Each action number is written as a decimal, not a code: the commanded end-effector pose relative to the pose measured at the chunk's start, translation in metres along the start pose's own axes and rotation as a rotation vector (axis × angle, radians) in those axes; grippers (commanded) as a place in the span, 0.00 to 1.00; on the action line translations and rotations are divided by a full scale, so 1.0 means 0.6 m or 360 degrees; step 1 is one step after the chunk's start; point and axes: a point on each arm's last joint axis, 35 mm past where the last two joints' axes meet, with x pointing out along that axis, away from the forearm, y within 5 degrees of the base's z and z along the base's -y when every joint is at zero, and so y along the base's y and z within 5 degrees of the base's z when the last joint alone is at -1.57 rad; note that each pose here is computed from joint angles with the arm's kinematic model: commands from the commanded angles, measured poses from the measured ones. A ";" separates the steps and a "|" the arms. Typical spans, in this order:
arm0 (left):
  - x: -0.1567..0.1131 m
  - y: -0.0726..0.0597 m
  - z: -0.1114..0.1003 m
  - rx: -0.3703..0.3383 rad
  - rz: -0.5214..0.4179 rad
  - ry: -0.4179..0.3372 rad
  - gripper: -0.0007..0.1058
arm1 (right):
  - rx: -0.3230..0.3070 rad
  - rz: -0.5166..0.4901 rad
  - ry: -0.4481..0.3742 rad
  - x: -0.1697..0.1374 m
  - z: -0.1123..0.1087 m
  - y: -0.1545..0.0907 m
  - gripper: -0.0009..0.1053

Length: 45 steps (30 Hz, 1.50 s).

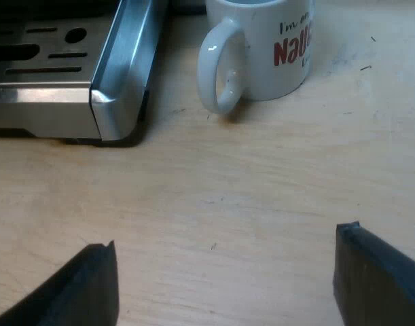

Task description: Put the handle in the coffee machine

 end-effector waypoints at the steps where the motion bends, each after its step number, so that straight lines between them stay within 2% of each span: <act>1: 0.004 0.002 0.003 -0.0019 0.0012 0.0007 0.52 | 0.0030 -0.0036 -0.0013 -0.002 0.005 -0.003 0.64; 6: 0.004 0.002 0.003 -0.0019 0.0012 0.0007 0.52 | 0.0133 -0.0191 0.0016 -0.002 0.003 -0.011 0.64; 11: 0.004 0.002 0.003 -0.0019 0.0012 0.0007 0.52 | 0.0280 -0.0416 0.0057 -0.004 0.000 -0.023 0.64; 16: 0.004 0.002 0.003 -0.0019 0.0012 0.0007 0.52 | 0.0357 -0.0532 0.0079 -0.006 -0.003 -0.028 0.64; 25: 0.004 0.002 0.004 -0.0025 0.0031 -0.0005 0.52 | 0.0363 -0.0542 0.0081 -0.006 -0.003 -0.029 0.64; 34: 0.004 0.007 0.005 -0.0119 0.0226 -0.0029 0.52 | 0.0363 -0.0542 0.0081 -0.006 -0.003 -0.029 0.64; 45: 0.004 0.007 0.005 -0.0115 0.0224 -0.0027 0.52 | 0.0363 -0.0542 0.0081 -0.006 -0.003 -0.029 0.64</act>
